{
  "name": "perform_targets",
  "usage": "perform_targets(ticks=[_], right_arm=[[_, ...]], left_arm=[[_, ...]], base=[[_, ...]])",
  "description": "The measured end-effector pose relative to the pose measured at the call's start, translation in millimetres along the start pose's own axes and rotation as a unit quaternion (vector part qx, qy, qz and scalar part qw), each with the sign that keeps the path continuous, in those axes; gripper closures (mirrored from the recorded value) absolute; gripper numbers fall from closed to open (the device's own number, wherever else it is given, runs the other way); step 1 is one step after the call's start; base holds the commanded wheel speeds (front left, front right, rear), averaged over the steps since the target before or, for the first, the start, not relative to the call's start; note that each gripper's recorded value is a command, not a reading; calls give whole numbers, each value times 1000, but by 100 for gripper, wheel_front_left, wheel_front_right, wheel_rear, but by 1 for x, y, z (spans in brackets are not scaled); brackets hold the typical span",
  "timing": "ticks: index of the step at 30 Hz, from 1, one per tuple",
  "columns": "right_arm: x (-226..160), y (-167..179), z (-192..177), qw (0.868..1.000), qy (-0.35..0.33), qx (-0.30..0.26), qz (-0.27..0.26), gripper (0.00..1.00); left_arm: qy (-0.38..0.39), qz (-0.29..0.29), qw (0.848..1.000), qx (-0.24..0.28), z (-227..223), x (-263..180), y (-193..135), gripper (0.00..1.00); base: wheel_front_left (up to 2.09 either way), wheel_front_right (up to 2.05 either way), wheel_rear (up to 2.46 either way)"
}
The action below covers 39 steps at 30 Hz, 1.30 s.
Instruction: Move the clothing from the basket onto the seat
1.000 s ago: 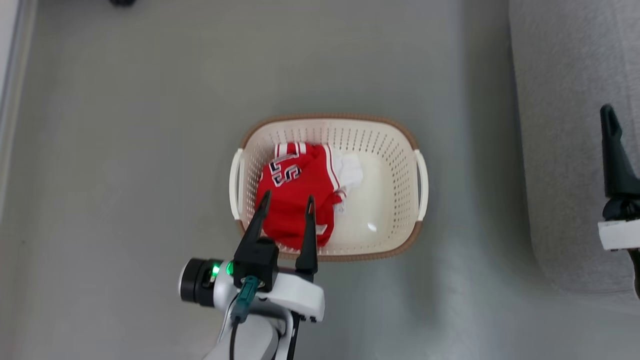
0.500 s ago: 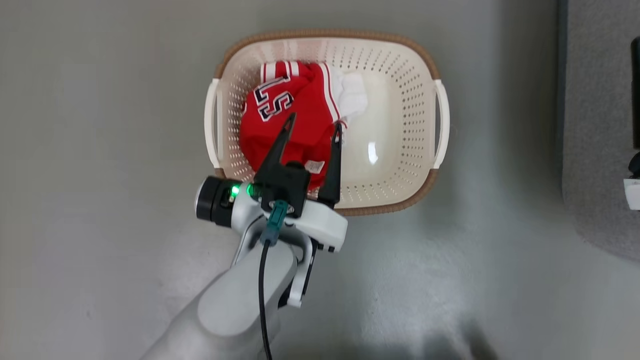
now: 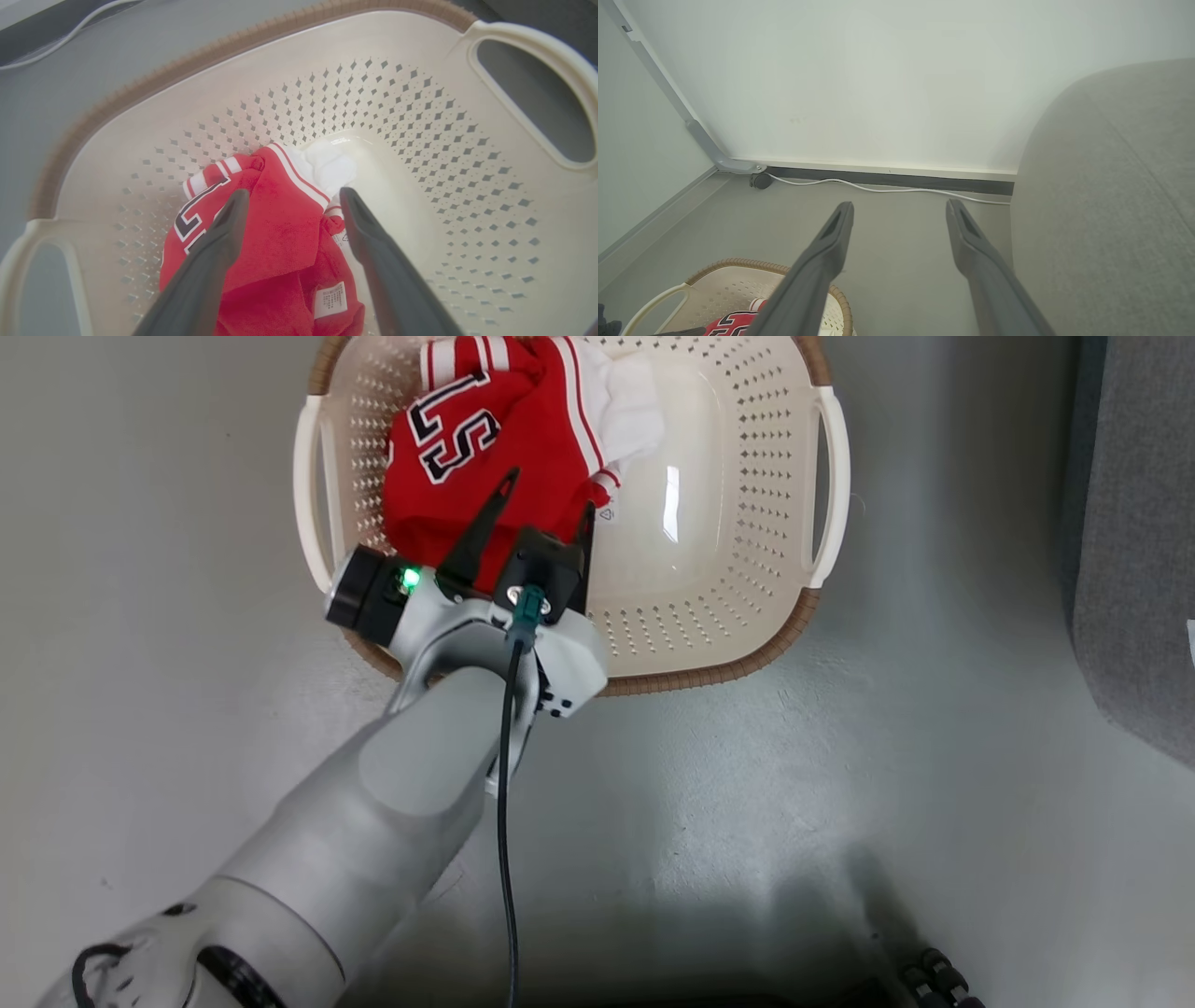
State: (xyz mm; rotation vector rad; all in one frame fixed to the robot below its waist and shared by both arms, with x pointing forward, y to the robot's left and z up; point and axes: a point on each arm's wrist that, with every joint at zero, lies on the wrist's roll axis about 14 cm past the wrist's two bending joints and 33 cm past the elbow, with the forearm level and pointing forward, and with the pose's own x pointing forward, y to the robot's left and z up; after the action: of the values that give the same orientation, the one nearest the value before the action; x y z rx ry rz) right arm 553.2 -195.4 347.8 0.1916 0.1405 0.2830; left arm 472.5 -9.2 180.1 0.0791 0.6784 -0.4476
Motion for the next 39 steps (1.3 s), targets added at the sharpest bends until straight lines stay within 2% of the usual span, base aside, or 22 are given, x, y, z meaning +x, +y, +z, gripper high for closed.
perform_targets(ticks=[5,11,16,22,27,31,37,39], right_arm=[[2,-1,-6,1000,3,0,4,0],[1,-1,-11,1000,7,2,5,0],[1,-3,-15,1000,10,3,3,0],[-1,-5,-17,1000,13,2,1,0],[2,-7,-18,1000,11,3,0,0],[0,-8,-21,1000,14,2,-3,0],[-1,-9,-25,1000,17,6,-6,0],[-1,-9,-26,1000,17,6,-6,0]], left_arm=[[58,-26,996,63,-27,16,1,0],[133,-44,980,139,-54,23,5,0],[194,-55,957,210,-71,24,15,0],[221,-72,930,286,-80,26,17,0],[232,-73,915,321,-86,29,18,0],[233,-67,914,325,-88,33,19,0],[206,-32,921,330,-79,44,30,0],[203,-31,923,325,-78,46,31,3]], base=[[0,0,0],[0,0,0],[0,0,0],[0,0,0],[0,0,0],[0,0,0],[0,0,0],[0,0,0]])
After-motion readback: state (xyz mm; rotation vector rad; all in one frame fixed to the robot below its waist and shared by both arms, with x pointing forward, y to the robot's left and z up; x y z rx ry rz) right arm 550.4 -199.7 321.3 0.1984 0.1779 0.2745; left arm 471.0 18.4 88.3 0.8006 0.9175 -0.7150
